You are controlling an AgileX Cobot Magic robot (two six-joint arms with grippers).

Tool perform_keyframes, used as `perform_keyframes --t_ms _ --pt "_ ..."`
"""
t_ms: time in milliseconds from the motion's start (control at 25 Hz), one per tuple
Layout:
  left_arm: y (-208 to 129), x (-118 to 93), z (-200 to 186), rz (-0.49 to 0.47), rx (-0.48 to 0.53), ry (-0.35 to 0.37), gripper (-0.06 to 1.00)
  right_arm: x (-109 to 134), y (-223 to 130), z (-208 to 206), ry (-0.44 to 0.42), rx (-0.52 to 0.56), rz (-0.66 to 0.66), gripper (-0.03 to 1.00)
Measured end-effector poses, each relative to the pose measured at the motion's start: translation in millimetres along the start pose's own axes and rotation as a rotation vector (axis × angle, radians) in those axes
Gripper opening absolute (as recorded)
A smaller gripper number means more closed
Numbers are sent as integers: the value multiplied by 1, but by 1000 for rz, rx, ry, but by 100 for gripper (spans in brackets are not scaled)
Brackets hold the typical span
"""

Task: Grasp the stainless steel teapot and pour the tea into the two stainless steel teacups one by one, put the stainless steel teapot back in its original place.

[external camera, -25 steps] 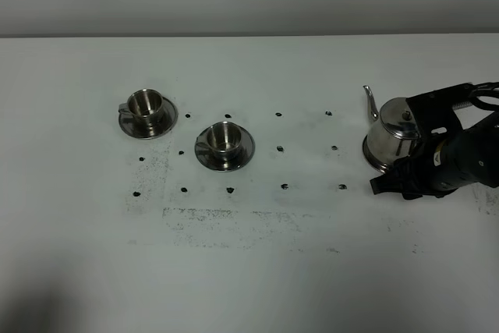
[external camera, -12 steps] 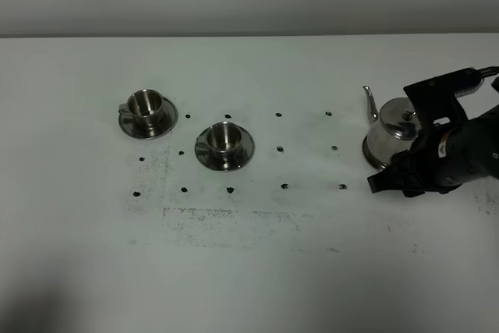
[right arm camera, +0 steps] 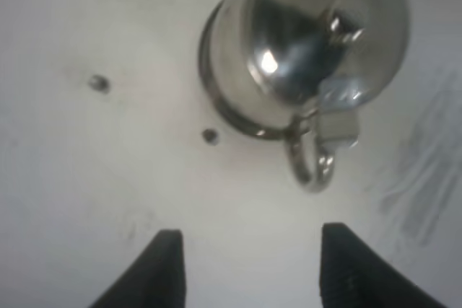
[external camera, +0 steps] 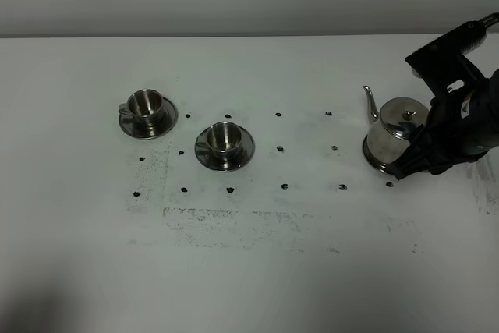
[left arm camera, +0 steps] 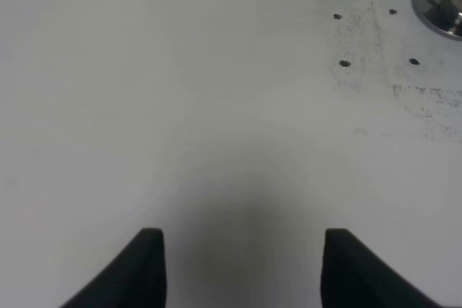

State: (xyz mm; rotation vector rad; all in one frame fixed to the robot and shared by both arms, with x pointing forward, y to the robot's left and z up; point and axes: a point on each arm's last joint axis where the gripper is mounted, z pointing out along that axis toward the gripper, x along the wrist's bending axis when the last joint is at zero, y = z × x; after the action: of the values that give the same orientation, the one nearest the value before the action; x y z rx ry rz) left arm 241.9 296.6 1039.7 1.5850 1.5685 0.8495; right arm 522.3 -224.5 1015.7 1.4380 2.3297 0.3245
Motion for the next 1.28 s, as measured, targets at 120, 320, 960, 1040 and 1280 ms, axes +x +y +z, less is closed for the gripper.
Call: perform_keyframes --t_ms 120,320,960,1040,1280 --pt "0 0 0 0 0 0 47 -10 5 -1 -9 -8 7 45" --pt "0 0 0 0 0 0 47 -29 7 17 47 33 61 48" --pt "0 0 0 0 0 0 47 -46 30 70 108 116 44 48" --pt "0 0 0 0 0 0 47 -47 31 73 112 129 37 48" --pt "0 0 0 0 0 0 47 -55 25 79 117 160 16 48"
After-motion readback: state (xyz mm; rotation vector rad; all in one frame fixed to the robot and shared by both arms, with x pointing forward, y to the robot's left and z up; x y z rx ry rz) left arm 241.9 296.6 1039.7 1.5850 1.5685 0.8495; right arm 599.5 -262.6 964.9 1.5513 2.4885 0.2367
